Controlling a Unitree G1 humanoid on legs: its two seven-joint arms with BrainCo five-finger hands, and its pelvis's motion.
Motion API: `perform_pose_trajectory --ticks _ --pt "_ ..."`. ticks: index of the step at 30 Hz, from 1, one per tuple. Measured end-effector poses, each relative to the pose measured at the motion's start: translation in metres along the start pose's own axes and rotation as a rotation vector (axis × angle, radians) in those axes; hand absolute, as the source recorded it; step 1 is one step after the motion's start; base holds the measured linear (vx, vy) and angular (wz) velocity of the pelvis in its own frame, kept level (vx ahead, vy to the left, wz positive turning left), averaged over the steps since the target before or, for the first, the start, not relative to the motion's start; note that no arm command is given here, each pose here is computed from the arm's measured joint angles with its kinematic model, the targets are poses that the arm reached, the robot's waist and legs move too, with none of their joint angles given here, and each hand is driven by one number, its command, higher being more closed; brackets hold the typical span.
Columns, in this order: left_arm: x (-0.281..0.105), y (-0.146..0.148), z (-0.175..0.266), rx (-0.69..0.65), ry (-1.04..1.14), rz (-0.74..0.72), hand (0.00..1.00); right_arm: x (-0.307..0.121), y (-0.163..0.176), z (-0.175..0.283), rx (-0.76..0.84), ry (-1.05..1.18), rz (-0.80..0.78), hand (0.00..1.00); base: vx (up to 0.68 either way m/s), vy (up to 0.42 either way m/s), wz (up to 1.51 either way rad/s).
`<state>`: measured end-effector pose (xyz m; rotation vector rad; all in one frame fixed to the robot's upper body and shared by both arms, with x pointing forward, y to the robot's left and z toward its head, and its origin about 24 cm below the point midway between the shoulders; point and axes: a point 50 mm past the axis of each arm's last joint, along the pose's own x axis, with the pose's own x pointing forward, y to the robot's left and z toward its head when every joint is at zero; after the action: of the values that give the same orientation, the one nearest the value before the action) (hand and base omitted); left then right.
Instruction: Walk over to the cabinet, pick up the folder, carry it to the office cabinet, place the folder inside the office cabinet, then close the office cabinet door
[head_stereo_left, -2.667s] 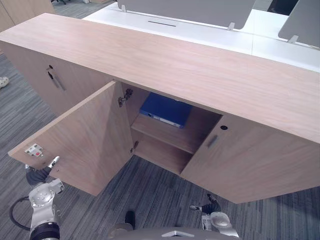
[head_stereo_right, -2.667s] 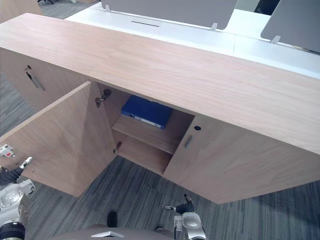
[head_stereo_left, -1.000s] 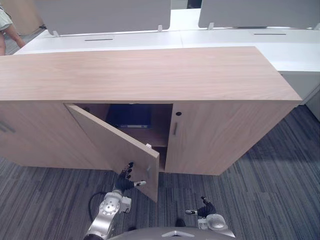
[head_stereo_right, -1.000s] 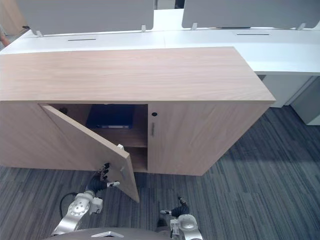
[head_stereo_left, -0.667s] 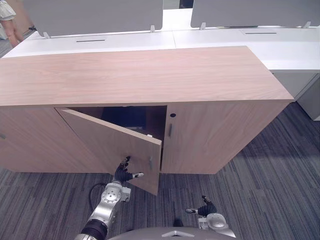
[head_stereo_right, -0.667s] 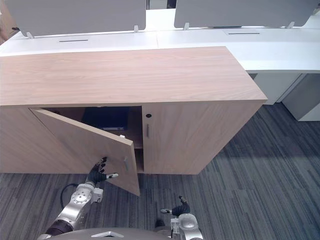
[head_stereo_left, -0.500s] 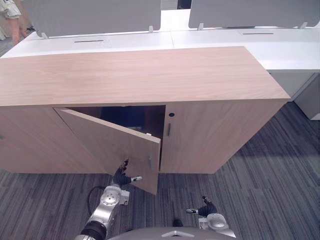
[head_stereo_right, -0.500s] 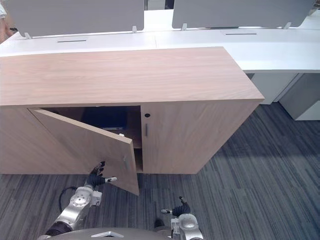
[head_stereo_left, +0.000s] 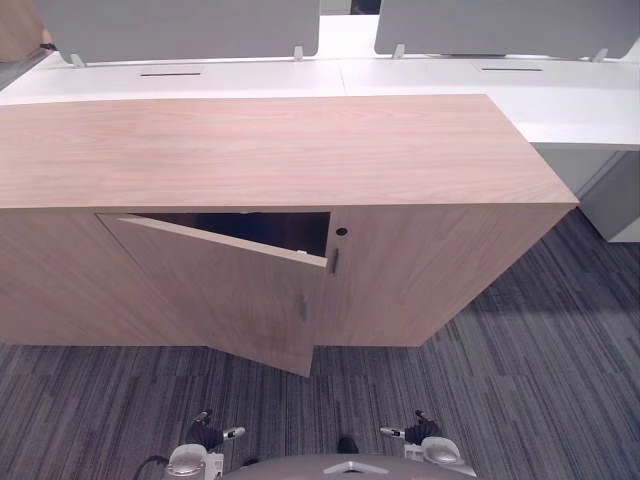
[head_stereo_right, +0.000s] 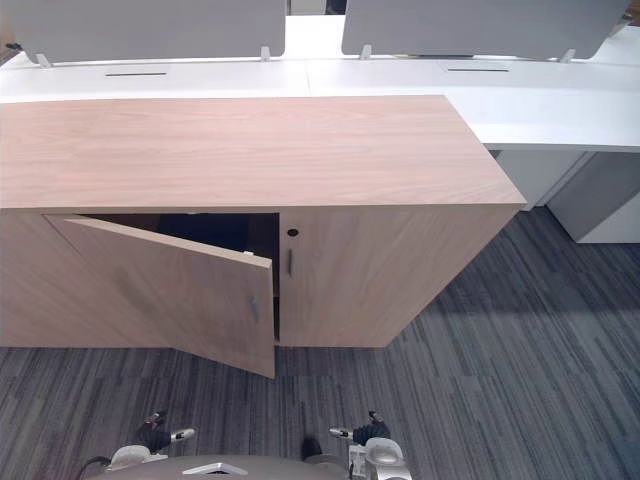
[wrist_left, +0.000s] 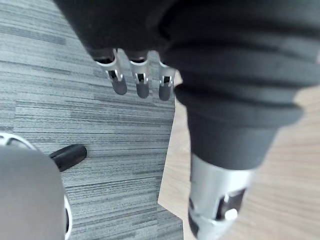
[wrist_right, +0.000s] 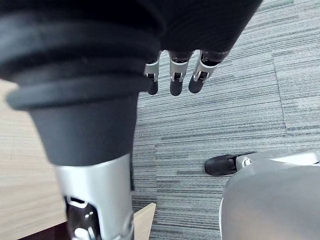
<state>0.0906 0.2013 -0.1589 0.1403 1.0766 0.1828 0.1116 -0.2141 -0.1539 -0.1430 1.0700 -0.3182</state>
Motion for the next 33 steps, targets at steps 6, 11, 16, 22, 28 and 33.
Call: perform_pose_trajectory --ticks 6,11,16,22,28,33 --pt "0.000 0.003 -0.004 -0.042 0.025 0.020 0.00 0.000 -0.002 -0.002 0.059 0.012 -0.009 0.00 -0.06 -0.016 0.11" --pt "0.000 0.008 -0.009 -0.070 0.053 0.040 0.00 0.000 -0.006 -0.010 0.153 0.059 -0.026 0.00 -0.03 -0.009 0.11" --pt "0.000 0.010 -0.013 -0.082 0.074 0.051 0.00 0.000 -0.007 -0.012 0.184 0.070 -0.029 0.00 0.03 -0.013 0.08" --pt "0.000 0.011 -0.014 -0.081 0.079 0.053 0.00 0.000 -0.004 -0.012 0.187 0.074 -0.023 0.00 0.02 -0.029 0.08" --pt "0.000 0.011 -0.014 -0.083 0.082 0.053 0.00 0.000 -0.003 -0.010 0.188 0.070 -0.019 0.00 -0.06 -0.033 0.02" --pt "-0.001 0.011 -0.016 -0.099 0.089 0.054 0.00 0.000 -0.003 -0.011 0.188 0.074 -0.021 0.00 -0.07 -0.012 0.06"
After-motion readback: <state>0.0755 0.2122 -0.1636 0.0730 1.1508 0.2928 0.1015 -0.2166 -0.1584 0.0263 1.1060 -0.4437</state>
